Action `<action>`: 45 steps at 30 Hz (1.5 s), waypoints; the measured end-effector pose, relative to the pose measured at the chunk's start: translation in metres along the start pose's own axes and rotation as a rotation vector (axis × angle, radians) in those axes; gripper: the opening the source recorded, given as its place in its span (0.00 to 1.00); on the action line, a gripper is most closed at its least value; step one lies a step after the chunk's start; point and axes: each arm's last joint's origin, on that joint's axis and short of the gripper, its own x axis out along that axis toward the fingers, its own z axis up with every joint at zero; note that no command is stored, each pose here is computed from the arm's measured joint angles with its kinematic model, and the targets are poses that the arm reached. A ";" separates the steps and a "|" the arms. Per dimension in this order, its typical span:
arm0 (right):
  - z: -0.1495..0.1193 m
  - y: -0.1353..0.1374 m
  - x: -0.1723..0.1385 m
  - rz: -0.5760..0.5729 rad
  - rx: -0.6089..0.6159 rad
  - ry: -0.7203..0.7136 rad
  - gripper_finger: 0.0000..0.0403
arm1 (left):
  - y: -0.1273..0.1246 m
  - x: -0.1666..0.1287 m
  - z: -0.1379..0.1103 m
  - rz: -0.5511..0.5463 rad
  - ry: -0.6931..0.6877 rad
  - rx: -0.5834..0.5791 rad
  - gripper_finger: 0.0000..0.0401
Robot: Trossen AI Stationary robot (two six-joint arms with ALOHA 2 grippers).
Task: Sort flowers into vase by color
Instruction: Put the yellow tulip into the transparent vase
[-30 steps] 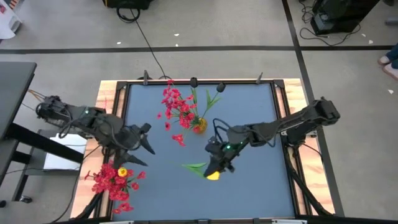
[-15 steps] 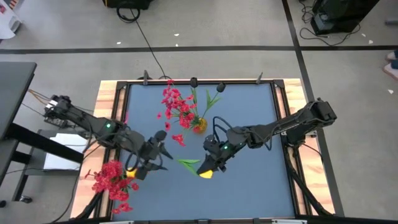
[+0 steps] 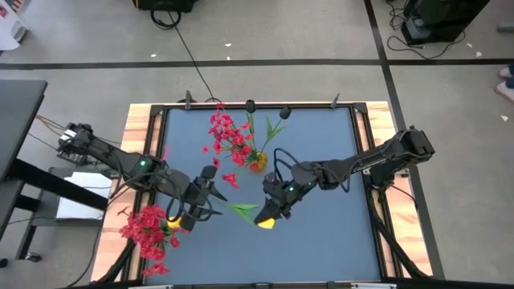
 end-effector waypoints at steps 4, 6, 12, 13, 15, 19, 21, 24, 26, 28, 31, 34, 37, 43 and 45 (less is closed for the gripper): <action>0.002 0.000 -0.001 0.000 -0.006 0.003 0.10 | 0.001 0.002 -0.001 0.006 0.006 0.006 0.41; 0.002 0.000 -0.001 0.000 -0.006 0.001 0.10 | 0.001 0.001 0.000 0.011 -0.001 0.009 0.34; 0.004 0.001 -0.002 0.001 -0.014 -0.003 0.10 | 0.002 0.001 0.000 0.013 -0.001 0.038 0.11; 0.004 0.001 -0.002 0.001 -0.016 -0.004 0.10 | 0.002 0.001 0.000 0.013 -0.001 0.041 0.07; 0.004 0.001 -0.002 0.001 -0.028 -0.006 0.10 | 0.002 0.001 0.000 0.013 -0.001 0.042 0.03; 0.005 0.005 -0.002 0.043 -0.109 -0.043 0.13 | 0.002 0.001 -0.001 0.025 0.010 0.044 0.02; 0.005 0.008 -0.003 0.069 -0.167 -0.079 0.16 | 0.002 0.001 -0.001 0.032 0.017 0.053 0.02; 0.005 0.009 -0.002 0.077 -0.240 -0.103 0.23 | 0.003 -0.005 -0.001 0.032 0.007 0.059 0.01; 0.003 0.008 -0.001 0.070 -0.288 -0.106 0.28 | 0.004 -0.014 0.001 0.034 -0.023 0.060 0.01; 0.002 0.008 -0.001 0.067 -0.342 -0.110 0.34 | 0.006 -0.026 0.004 0.036 -0.065 0.060 0.01; 0.003 0.009 -0.002 0.068 -0.373 -0.140 0.41 | 0.009 -0.052 0.007 0.042 -0.144 0.050 0.00; 0.005 0.010 -0.003 0.071 -0.398 -0.183 0.45 | 0.014 -0.080 0.009 0.064 -0.240 0.050 0.00; 0.007 0.010 -0.004 0.061 -0.412 -0.189 0.46 | 0.021 -0.111 0.012 0.096 -0.376 0.034 0.00; 0.010 0.008 -0.005 0.041 -0.414 -0.198 0.45 | 0.026 -0.171 0.010 0.137 -0.645 0.022 0.00; 0.010 0.006 -0.005 0.024 -0.404 -0.198 0.45 | 0.027 -0.187 0.003 0.126 -0.705 0.016 0.00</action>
